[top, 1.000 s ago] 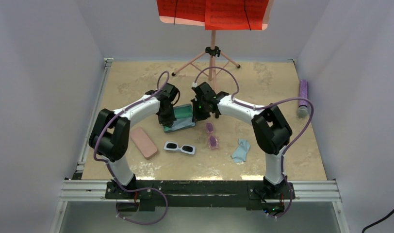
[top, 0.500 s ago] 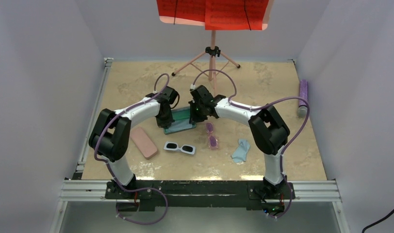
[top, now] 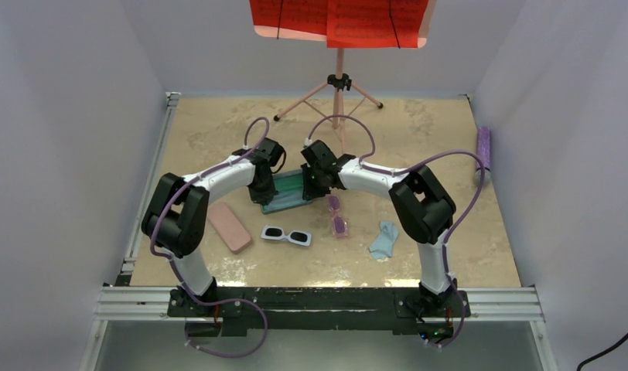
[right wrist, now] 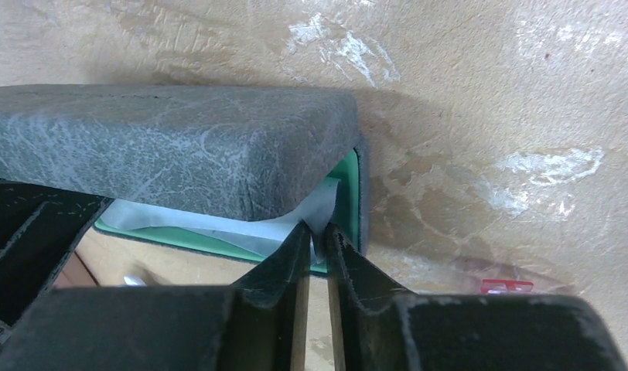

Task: Organize the sunglasses

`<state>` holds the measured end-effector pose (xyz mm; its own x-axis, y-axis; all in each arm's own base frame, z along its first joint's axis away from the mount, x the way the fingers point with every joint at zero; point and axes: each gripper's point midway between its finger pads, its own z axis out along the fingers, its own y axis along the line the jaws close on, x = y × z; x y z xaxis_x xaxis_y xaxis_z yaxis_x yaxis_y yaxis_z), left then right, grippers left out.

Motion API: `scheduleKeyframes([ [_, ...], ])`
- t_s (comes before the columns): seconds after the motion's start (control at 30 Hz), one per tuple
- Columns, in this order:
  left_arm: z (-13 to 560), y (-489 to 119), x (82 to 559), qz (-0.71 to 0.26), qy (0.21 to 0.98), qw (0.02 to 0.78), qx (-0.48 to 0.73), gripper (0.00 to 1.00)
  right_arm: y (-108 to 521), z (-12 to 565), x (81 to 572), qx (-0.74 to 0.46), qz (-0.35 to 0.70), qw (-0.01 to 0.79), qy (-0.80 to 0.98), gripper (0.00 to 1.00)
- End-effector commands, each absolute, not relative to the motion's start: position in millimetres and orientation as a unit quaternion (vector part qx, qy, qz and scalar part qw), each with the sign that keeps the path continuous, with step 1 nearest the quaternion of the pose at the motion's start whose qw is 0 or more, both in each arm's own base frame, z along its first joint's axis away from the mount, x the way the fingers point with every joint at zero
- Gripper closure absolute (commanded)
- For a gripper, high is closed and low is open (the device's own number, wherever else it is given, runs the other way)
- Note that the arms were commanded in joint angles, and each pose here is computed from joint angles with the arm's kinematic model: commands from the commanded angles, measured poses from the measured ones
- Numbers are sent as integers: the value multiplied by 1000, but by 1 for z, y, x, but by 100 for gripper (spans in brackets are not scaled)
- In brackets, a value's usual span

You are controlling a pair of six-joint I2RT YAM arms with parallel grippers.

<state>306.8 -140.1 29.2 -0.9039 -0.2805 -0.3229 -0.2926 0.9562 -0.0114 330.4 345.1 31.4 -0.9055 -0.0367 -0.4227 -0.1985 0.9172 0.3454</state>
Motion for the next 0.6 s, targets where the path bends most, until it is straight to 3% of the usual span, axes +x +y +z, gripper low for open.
scheduleKeyframes([
  [0.0, 42, -142, 310, 2, 971, 176, -161, 81, 347, 47, 339, -53, 193, 243, 949, 79],
  [0.03, 44, -142, 310, -1, 971, 177, -161, 34, 348, 49, 339, -54, 194, 244, 949, 77],
  [0.07, 45, -143, 309, -3, 971, 177, -161, 4, 349, 51, 339, -55, 197, 246, 948, 77],
  [0.13, 49, -144, 309, -6, 971, 179, -161, 0, 350, 54, 338, -56, 201, 248, 946, 75],
  [0.57, 72, -145, 301, -37, 965, 200, -163, 0, 351, 77, 337, -52, 219, 274, 935, 64],
])
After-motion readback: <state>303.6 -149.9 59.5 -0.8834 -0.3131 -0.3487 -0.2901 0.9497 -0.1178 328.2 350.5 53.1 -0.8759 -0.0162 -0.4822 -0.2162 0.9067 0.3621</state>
